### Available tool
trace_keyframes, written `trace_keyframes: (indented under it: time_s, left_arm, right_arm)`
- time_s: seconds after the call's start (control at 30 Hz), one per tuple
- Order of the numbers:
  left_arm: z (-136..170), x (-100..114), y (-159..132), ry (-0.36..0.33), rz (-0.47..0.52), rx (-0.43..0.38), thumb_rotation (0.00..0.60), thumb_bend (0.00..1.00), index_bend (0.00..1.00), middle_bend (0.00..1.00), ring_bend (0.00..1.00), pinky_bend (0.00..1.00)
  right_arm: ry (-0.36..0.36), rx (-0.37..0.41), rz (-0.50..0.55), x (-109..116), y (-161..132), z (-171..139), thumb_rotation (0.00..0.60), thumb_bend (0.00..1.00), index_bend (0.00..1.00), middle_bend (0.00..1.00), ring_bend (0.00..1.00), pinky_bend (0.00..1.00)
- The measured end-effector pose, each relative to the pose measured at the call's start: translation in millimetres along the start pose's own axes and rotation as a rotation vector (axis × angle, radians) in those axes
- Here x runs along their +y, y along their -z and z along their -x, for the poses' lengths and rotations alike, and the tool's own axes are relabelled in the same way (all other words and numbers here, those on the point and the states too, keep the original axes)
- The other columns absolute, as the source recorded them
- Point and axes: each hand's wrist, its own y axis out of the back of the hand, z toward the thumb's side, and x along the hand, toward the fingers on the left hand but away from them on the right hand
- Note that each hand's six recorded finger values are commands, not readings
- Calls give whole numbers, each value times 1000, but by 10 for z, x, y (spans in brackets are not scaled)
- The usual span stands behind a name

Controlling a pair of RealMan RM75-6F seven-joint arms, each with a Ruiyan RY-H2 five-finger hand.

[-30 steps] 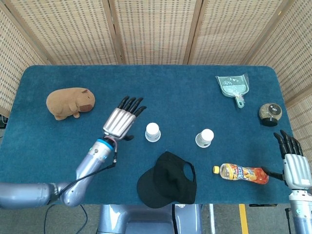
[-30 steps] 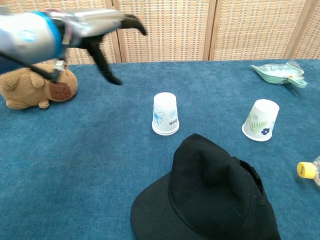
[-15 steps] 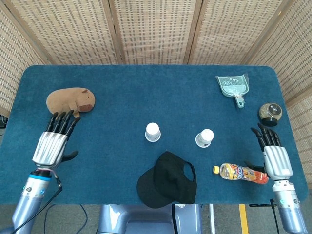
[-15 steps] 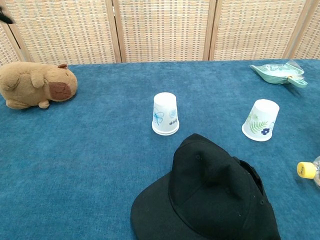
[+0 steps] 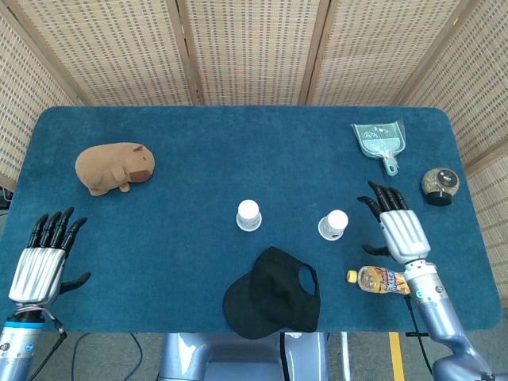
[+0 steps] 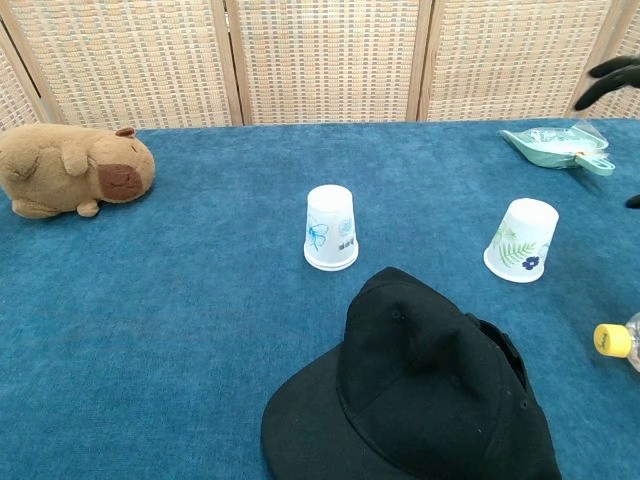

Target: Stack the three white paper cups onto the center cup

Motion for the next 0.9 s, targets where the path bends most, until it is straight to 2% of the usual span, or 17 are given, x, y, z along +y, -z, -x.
trace_keyframes:
  time_s: [0.17,0.47,0.67,0.9]
  left_arm:
    - [-7,0,30,2,10,-5,600,99,107,0,0,0]
    - [-3,6,14,2,23,-23,600,99,108,0,0,0]
    - [-4,4,-7,4,28,-32,600,100,108,0,0,0]
    - [-33,-12,17,10,37,-31,600,100,109,0,0,0]
  right_arm:
    - [-57,40,-49,-137,-230,194,600,169,276,0,0,0]
    - [-140,19,-53,-394,-400,516,600,170,284,0,0,0]
    - [-175,-16,-82,-482,-356,712,600,178,308,0,0,0]
    - [-216,-82,-122,-589,-161,838,600,189,355,4,0,0]
